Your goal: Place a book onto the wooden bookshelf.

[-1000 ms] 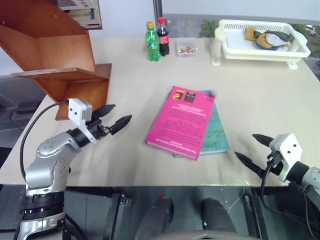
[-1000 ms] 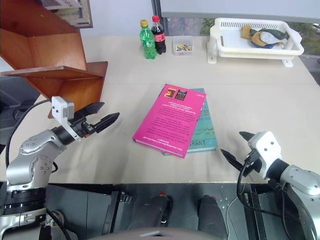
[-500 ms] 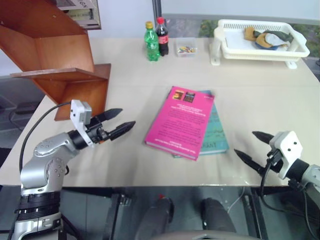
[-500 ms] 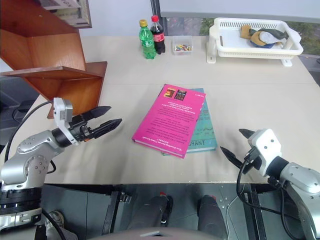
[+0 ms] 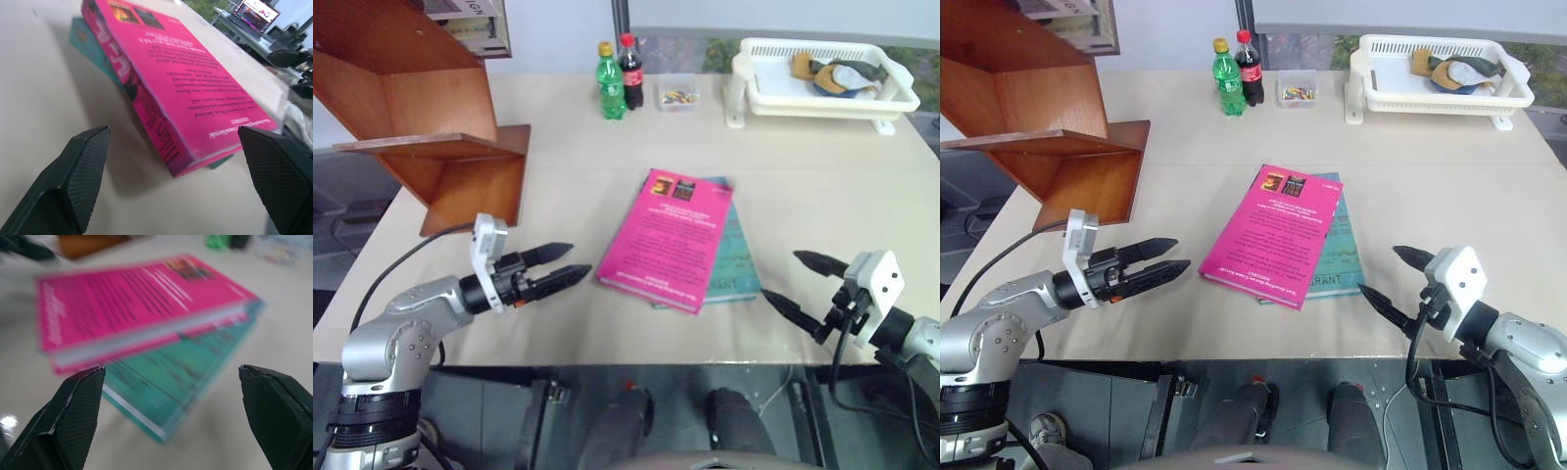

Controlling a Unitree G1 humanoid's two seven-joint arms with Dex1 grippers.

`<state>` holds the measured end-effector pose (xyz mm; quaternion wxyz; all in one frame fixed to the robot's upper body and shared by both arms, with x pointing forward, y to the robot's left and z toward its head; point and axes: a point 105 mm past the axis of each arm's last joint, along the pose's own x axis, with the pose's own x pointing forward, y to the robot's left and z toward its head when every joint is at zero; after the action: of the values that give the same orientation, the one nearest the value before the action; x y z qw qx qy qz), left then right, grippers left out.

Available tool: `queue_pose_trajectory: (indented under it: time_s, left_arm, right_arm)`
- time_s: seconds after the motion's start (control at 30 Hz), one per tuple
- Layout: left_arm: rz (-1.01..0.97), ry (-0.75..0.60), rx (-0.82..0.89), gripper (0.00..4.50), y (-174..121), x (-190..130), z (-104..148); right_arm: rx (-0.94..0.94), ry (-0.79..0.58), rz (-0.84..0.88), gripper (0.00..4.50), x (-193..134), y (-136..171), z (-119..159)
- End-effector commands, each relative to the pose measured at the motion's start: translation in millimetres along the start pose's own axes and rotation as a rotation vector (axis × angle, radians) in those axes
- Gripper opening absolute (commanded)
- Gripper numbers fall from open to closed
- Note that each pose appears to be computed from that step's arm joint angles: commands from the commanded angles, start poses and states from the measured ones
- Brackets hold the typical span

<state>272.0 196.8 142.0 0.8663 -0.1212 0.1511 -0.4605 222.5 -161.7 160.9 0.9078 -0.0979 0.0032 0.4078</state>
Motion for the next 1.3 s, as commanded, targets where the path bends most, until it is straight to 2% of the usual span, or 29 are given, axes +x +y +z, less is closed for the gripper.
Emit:
queue_pose_trajectory:
  time_s: [0.03, 0.17, 0.53, 0.8, 0.93, 1.3]
  left_arm:
    - [-0.034, 0.016, -0.066, 4.48, -7, 3, 13]
    - [-0.035, 0.044, -0.133, 4.48, -5, 7, 15]
    - [-0.045, 0.107, -0.287, 4.48, 7, 30, 14]
    - [-0.064, 0.178, -0.470, 4.48, 25, 48, -4]
    - [-0.096, 0.161, -0.547, 4.48, 31, 58, -3]
    - [-0.191, 0.191, -0.627, 4.48, 30, 82, 2]
  right_arm:
    - [-0.094, -0.097, 0.071, 4.50, 0, 13, 29]
    - [-0.135, -0.139, 0.102, 4.50, 2, 25, 41]
    - [-0.194, -0.133, 0.115, 4.50, 0, 36, 41]
    - [-0.211, -0.138, 0.119, 4.50, 2, 40, 43]
    - [-0.223, -0.142, 0.116, 4.50, 0, 42, 45]
    - [-0.231, -0.139, 0.093, 4.50, -5, 49, 46]
